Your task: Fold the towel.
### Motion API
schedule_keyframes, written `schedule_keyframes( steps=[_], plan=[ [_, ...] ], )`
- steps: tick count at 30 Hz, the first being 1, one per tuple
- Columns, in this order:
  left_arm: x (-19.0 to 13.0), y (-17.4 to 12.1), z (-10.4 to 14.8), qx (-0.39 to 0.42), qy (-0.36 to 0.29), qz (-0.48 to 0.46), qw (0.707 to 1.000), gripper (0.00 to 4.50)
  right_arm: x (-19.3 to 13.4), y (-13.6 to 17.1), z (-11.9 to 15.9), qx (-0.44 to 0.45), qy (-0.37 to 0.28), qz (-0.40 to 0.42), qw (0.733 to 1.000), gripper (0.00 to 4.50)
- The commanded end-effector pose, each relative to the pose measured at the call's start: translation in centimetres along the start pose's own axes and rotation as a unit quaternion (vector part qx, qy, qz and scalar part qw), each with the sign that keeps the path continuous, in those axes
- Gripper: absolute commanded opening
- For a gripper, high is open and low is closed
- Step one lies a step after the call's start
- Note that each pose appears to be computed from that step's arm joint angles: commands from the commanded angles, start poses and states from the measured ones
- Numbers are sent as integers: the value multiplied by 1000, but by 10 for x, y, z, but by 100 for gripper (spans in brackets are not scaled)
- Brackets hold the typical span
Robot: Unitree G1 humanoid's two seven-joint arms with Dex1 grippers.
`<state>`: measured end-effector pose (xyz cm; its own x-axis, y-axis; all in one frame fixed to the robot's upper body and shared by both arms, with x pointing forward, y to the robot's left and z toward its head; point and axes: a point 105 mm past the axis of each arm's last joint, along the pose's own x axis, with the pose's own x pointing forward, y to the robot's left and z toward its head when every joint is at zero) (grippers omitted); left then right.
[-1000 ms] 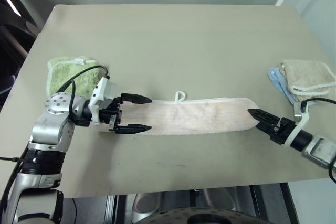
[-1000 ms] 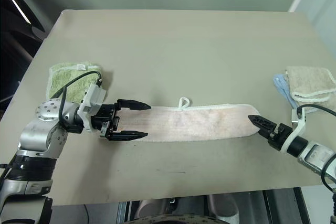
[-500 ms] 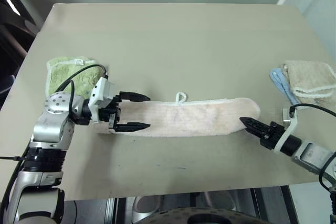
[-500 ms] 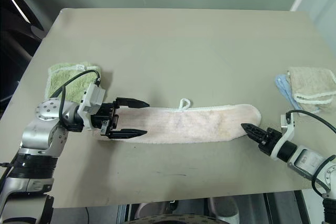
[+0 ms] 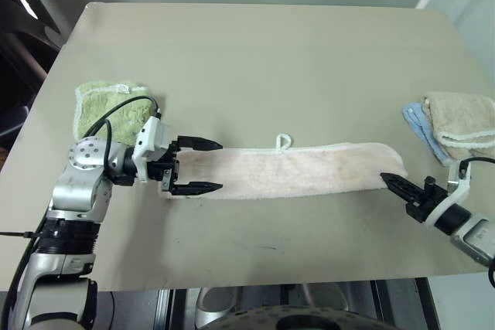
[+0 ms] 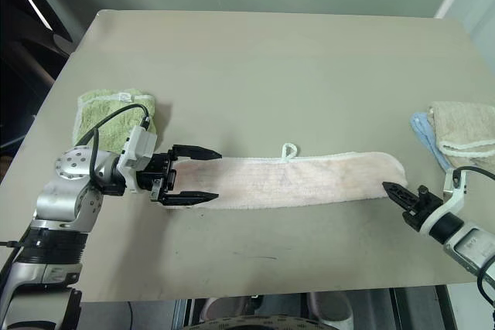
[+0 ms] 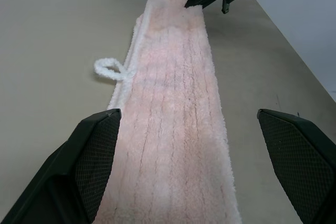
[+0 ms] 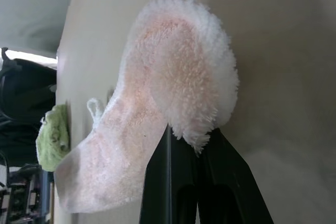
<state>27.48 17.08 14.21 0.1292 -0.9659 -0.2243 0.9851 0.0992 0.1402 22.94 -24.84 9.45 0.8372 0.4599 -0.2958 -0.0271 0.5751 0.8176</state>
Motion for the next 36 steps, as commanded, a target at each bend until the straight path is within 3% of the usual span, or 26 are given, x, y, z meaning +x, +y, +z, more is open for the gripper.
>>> schedule_keyframes(
  steps=[1, 5, 9, 13, 20, 29, 36],
  plan=[
    [1, 1, 5, 20, -3, -11, 1000, 450, -16, 7, 12, -35, -36, 2, 999, 4],
    [6, 4, 4, 24, -8, -17, 1000, 450, -30, -3, 21, -69, -82, -35, 994, 4],
    [10, 5, 7, 19, -18, -22, 999, 450, -35, 19, 22, -118, -84, 2, 990, 4],
    [11, 8, 8, 21, -20, -25, 999, 450, -33, 44, 12, -214, -31, 27, 976, 4],
    [14, 9, 8, 22, -19, -29, 999, 450, -23, 79, -19, -361, 73, 75, 927, 4],
    [14, 6, 5, 20, -15, -30, 999, 450, -8, 91, -30, -437, 99, 92, 889, 4],
    [17, 5, 5, 24, -14, -32, 999, 450, 19, 96, -56, -463, 144, 126, 865, 4]
  ],
)
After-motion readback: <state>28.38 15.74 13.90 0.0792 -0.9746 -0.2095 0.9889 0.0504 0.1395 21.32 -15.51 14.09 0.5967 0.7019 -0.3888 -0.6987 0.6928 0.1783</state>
